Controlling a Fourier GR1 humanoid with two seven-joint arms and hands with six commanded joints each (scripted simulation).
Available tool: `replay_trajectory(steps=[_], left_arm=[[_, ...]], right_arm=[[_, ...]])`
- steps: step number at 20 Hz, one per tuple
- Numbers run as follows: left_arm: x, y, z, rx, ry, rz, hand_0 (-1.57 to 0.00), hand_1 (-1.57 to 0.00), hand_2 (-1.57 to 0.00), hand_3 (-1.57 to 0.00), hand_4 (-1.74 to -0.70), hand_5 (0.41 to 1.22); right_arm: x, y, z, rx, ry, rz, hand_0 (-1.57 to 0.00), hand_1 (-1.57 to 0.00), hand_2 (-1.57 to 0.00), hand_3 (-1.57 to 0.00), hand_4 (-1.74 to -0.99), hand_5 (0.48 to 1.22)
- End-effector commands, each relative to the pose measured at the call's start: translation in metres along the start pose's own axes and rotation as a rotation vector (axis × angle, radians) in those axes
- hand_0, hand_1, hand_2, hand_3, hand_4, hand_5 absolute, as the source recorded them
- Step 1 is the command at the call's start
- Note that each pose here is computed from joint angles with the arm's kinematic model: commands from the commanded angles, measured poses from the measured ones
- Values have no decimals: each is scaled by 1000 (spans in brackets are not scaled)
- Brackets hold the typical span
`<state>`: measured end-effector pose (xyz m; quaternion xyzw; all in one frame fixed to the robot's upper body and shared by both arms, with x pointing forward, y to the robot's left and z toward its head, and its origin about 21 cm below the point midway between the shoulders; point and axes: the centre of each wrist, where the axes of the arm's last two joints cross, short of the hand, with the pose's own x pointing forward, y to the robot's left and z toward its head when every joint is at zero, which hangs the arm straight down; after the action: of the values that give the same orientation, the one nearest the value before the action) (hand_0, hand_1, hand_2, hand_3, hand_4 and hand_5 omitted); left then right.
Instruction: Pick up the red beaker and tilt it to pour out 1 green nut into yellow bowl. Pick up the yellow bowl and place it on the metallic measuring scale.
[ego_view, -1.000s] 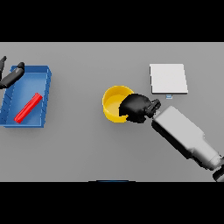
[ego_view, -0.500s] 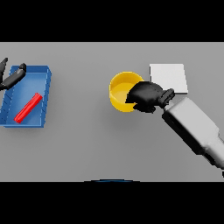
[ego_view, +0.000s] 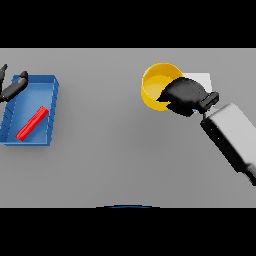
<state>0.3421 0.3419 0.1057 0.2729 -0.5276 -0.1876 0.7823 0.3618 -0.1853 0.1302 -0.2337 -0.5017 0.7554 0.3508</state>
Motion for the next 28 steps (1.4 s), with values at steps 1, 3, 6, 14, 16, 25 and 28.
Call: replay_trajectory(steps=[1,3,6,14,16,25,28], left_arm=[[1,0,0,-4,4,-3,1,1,1,1,-729,715],[0,2,2,0,17,-3,1,1,1,1,-729,717],[2,0,2,-11,24,5,1,1,1,1,-735,727],[3,3,3,0,49,-16,1,1,1,1,-720,720],[2,4,5,-4,42,-9,1,1,1,1,-724,714],[-1,-1,5,-2,49,-18,1,1,1,1,-727,712],[-3,-2,6,-12,47,-14,1,1,1,1,-729,717]], right_arm=[[-8,1,2,-10,18,-8,-1568,-1570,-1536,-1153,-1741,1221],[-23,3,6,-12,62,-21,-1569,-1571,-1534,-1151,-1741,1221],[-42,8,5,-37,113,-35,-1570,-1571,-1539,-1145,-1741,1221],[-81,36,0,-37,237,-87,-1571,-1571,-1487,-1195,-1741,1221],[-92,43,-2,-19,282,-105,-1571,-1571,-1464,-1268,-1741,1221],[-105,54,-11,22,299,-213,-1417,-1571,-1363,-1487,-1741,1221],[-105,55,-12,31,294,-221,-1332,-1459,-1423,-1198,-1741,1221]])
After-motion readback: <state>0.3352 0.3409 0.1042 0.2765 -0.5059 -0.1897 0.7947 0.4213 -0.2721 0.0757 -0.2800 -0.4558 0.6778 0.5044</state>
